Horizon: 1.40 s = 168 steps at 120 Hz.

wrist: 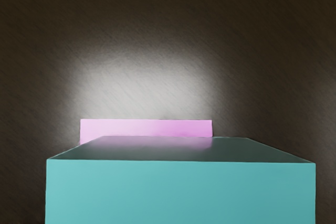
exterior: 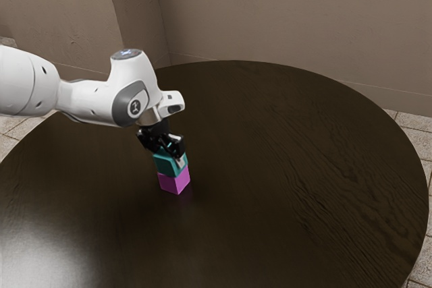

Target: Pick up the blue block with one arm, and put the blue block on the pink block with one arm

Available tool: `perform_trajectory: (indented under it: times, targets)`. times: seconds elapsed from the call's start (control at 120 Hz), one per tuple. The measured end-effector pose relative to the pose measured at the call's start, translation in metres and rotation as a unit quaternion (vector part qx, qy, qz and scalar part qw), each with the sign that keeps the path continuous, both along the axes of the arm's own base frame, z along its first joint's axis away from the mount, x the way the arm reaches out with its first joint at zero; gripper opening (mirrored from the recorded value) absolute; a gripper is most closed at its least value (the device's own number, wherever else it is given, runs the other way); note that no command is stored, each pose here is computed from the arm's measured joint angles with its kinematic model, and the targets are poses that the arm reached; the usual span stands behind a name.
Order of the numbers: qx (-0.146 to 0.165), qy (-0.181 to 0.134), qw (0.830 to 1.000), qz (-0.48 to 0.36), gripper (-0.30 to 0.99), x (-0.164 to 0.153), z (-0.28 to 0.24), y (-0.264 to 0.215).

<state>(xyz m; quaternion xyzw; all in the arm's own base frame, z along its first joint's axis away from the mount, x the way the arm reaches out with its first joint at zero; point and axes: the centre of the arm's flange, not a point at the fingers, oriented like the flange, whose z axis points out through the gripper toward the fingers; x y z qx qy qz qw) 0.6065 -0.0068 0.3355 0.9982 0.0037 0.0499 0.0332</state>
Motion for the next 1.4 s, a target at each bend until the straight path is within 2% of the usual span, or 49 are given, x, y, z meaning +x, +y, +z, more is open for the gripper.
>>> perform_trajectory:
  times: [0.6, 1.4]
  targets:
    - [0.015, 0.003, 1.0, -0.008, 0.31, -0.0015, -0.0016, 0.0046]
    - [0.013, -0.003, 1.0, -0.006, 0.31, 0.0074, -0.001, 0.0043]
